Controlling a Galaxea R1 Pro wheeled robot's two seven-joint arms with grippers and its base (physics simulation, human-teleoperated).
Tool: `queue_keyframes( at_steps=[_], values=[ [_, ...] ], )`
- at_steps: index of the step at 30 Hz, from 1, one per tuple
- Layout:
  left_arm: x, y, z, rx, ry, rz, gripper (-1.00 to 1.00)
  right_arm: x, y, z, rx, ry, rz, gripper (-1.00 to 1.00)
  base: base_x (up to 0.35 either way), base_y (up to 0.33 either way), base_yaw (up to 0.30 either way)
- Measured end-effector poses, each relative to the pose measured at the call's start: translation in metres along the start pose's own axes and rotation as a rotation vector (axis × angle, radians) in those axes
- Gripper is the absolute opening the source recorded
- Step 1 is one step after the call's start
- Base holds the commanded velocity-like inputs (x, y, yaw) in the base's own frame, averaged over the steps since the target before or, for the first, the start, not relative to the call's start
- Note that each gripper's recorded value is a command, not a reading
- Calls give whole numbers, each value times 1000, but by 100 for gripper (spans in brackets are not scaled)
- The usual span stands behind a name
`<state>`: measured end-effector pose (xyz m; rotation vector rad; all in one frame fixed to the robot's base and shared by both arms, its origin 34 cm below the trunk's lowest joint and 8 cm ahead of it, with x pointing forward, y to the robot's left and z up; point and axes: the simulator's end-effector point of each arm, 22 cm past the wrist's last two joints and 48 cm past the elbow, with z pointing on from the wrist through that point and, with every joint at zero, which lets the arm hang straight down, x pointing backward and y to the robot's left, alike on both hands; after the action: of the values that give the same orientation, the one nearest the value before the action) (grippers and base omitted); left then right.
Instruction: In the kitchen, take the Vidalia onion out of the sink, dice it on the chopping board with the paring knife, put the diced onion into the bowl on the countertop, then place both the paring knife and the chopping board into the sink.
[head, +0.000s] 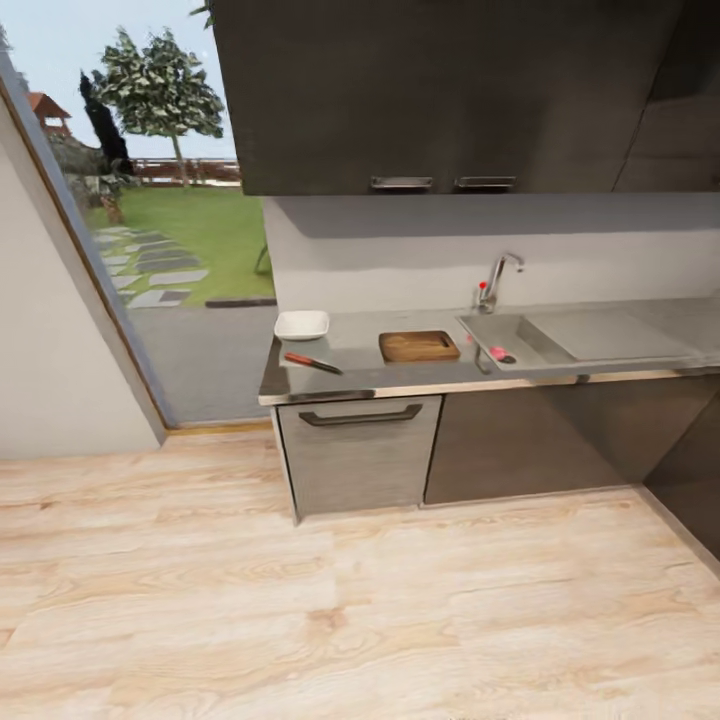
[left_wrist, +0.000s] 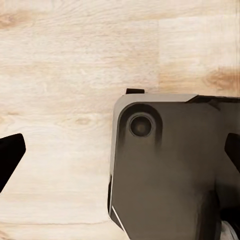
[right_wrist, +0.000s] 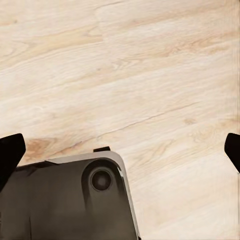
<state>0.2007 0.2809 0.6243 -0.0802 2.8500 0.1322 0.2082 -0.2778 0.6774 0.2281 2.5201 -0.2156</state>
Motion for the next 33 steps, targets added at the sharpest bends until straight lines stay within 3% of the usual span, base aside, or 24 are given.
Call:
queue_keyframes(
  at_steps=[9, 33],
  values=[
    [-1, 0, 0, 0, -4, 0, 100, -1, 1, 0, -1, -4, 0, 100, 0, -319, -134],
    [-1, 0, 0, 0, -4, 0, 100, -1, 2, 0, -3, -5, -1, 100, 0, -320, -4]
  ],
)
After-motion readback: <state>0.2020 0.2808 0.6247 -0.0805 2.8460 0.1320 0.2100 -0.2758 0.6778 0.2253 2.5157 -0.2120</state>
